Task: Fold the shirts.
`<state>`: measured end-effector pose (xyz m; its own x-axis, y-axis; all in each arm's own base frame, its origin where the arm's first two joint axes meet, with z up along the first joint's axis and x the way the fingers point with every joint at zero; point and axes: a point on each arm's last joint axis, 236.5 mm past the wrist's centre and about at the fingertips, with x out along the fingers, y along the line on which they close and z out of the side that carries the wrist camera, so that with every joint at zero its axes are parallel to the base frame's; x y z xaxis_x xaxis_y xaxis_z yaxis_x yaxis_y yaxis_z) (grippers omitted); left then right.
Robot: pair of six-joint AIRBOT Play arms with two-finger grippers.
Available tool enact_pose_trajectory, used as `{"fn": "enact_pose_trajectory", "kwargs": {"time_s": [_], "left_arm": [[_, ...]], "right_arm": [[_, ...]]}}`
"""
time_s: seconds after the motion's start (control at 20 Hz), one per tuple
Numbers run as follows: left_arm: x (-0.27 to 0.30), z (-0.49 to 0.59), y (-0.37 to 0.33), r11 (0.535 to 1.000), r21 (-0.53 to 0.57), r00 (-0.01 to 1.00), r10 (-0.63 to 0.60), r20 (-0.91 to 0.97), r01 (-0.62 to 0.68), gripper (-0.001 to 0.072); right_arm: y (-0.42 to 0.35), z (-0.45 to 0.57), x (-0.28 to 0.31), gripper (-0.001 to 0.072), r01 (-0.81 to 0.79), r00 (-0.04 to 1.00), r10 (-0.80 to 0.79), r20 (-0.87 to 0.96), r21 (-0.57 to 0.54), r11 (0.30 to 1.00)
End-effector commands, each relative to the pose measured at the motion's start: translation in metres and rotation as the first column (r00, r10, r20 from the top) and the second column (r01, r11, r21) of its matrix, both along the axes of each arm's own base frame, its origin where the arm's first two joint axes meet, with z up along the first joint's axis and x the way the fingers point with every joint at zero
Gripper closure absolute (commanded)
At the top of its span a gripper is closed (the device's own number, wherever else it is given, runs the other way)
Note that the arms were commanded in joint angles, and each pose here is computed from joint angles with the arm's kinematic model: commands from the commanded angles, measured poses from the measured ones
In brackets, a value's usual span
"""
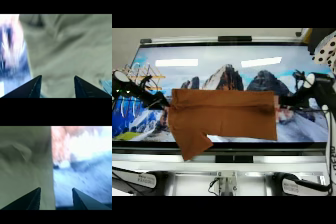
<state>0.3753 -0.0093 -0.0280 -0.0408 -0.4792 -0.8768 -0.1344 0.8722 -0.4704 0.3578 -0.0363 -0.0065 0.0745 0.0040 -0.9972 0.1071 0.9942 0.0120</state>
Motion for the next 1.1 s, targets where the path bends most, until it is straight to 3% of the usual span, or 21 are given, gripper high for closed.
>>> {"fn": "enact_pose_trajectory", "kwargs": {"time_s": [0.0,0.1,0.25,0.55,0.75,0.8,0.95,1.0,1.05], "left_arm": [[-0.072,-0.003,-0.001,0.998,-0.029,0.995,0.048,-0.084,-0.051,0.0285],[-0.117,-0.029,-0.008,0.993,-0.021,0.99,0.115,-0.084,-0.117,0.0311],[-0.154,-0.049,-0.025,0.977,-0.095,0.98,0.185,-0.069,-0.191,0.0308],[-0.135,-0.069,-0.035,0.934,-0.159,0.947,0.32,-0.02,-0.319,0.0308],[-0.127,-0.085,-0.05,0.929,-0.17,0.945,0.324,-0.049,-0.328,0.0317],[-0.127,-0.088,-0.056,0.929,-0.18,0.946,0.317,-0.063,-0.323,0.0352],[-0.132,-0.093,-0.065,0.935,-0.188,0.953,0.288,-0.091,-0.3,0.0619],[-0.133,-0.091,-0.065,0.935,-0.192,0.954,0.284,-0.095,-0.298,0.0672],[-0.134,-0.09,-0.066,0.935,-0.197,0.955,0.281,-0.097,-0.296,0.0673]], "right_arm": [[-0.025,0.023,-0.063,0.02,0.016,0.995,-0.016,-0.1,0.005,1.0],[-0.028,0.03,-0.079,0.02,0.064,0.996,-0.061,-0.063,0.037,0.997],[-0.027,0.042,-0.086,0.0199,0.083,0.997,-0.083,-0.002,0.05,0.995],[-0.003,0.05,-0.076,0.02,0.077,0.995,-0.085,0.051,0.151,0.986],[-0.002,0.05,-0.077,0.0199,0.08,0.995,-0.088,0.046,0.153,0.985],[-0.002,0.05,-0.078,0.02,0.08,0.995,-0.088,0.041,0.154,0.985],[0.003,0.044,-0.082,0.0182,0.049,0.998,-0.054,0.027,0.172,0.984],[0.007,0.035,-0.089,0.0088,0.028,1.0,-0.029,0.002,0.183,0.983],[0.009,0.019,-0.099,0.008,0.036,0.999,-0.028,-0.04,0.192,0.981]]}}
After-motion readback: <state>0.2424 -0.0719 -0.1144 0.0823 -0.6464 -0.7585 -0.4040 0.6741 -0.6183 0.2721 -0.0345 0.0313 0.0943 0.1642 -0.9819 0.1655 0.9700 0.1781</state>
